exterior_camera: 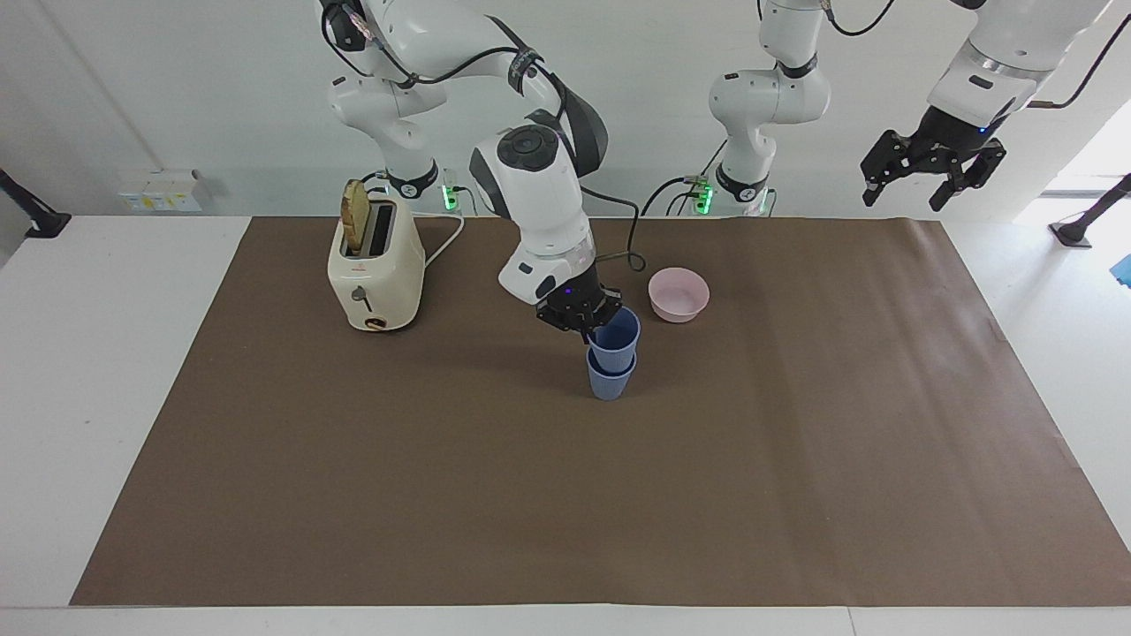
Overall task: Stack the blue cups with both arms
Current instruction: 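Lower the blue cup into the other cup and open the right gripper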
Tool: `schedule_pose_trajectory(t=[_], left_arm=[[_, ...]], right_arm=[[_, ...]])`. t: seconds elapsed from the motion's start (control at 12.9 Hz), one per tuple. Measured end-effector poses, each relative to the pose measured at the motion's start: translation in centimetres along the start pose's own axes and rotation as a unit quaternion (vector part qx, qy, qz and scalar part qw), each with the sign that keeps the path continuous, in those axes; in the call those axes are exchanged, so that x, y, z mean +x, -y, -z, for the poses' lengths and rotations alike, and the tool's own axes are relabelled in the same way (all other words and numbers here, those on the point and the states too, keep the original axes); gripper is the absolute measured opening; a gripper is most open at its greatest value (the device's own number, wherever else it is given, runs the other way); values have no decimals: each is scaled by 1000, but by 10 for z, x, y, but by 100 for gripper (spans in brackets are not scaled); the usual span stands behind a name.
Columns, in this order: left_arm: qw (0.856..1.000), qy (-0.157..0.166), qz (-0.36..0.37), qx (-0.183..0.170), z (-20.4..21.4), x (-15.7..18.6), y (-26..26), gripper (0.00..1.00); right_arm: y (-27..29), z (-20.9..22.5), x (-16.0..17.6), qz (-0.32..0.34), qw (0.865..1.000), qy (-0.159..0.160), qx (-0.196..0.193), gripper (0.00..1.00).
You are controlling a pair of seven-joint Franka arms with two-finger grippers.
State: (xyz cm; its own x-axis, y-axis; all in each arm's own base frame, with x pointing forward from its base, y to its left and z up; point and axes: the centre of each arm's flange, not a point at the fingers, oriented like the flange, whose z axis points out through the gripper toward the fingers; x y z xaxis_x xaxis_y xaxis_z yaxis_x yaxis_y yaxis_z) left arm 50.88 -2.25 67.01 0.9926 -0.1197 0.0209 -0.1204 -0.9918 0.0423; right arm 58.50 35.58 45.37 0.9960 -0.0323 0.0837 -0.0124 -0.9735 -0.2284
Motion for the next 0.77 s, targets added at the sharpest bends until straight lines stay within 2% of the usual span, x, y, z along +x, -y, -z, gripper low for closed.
schedule_pose_trajectory(t=[0.46, 0.77], left_arm=[[1000, 0, 0, 0, 0, 0, 0, 100], [1000, 0, 0, 0, 0, 0, 0, 100]], right_arm=[[-4, -12, -3, -1, 1000, 9, -7, 5], [-6, -37, -1, -3, 1000, 10, -6, 5]])
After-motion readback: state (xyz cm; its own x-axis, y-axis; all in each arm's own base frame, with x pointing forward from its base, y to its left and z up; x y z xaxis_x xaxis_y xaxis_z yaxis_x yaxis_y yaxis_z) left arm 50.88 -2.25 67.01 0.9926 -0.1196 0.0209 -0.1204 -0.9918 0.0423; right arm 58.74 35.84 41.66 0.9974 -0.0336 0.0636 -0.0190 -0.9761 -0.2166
